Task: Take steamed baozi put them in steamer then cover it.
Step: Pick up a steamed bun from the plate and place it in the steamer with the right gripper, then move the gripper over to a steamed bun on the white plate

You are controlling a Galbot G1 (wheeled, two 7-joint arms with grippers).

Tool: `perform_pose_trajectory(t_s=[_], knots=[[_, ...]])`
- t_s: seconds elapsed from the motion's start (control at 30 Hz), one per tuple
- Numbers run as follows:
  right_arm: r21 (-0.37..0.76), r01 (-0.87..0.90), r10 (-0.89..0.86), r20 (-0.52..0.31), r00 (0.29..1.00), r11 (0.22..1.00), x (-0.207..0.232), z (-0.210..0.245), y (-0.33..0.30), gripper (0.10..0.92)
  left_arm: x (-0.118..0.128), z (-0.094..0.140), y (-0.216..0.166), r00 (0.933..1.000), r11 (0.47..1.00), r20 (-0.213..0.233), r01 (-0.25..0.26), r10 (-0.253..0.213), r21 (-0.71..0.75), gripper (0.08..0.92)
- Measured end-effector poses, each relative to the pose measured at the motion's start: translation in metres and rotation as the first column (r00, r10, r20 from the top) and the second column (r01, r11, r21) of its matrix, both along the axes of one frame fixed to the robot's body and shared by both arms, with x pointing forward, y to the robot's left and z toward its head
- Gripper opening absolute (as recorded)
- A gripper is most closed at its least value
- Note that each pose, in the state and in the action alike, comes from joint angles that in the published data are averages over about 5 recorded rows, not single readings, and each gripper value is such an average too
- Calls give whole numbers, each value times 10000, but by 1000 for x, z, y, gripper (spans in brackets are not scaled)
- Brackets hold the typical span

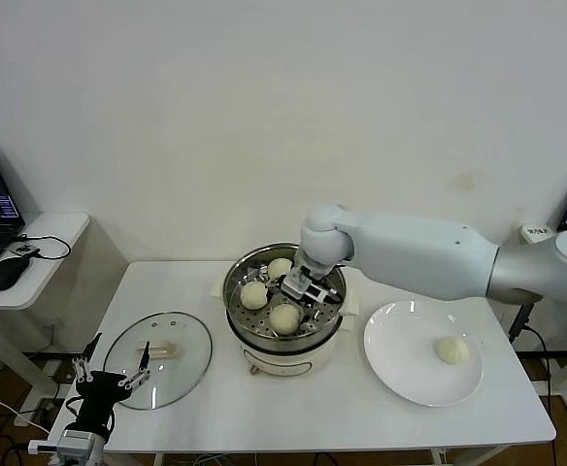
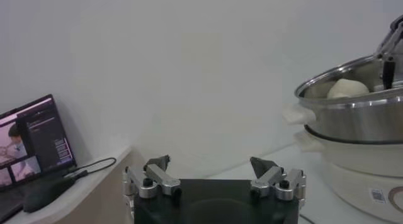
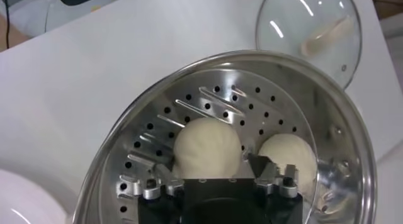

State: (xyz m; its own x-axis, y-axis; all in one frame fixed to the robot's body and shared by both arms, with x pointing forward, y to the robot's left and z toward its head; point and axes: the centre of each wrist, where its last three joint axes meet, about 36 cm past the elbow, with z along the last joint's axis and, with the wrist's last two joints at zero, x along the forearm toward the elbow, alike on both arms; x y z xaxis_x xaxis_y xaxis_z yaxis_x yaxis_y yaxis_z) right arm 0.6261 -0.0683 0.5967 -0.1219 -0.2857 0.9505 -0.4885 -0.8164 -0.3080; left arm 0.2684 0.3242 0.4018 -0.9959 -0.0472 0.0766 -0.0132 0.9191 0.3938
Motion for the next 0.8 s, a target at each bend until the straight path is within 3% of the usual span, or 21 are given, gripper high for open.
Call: perform_pose_trajectory(t_s=[0.37,0.6,0.8], knots=[[546,2525,-2545,331,9665,9661,10,59,-59,823,3,3,1,9998,9998,75,177,-178,111,823],[908,4785,-4826,300,8753,8734,10,80,-133,823,6,5,0,9994,9994,93,323,-325,151,823],[910,6161,-6194,98,7850,7824,-2,68,-206,823,7,4,0,9993,9991,25,383,-383,176,823]])
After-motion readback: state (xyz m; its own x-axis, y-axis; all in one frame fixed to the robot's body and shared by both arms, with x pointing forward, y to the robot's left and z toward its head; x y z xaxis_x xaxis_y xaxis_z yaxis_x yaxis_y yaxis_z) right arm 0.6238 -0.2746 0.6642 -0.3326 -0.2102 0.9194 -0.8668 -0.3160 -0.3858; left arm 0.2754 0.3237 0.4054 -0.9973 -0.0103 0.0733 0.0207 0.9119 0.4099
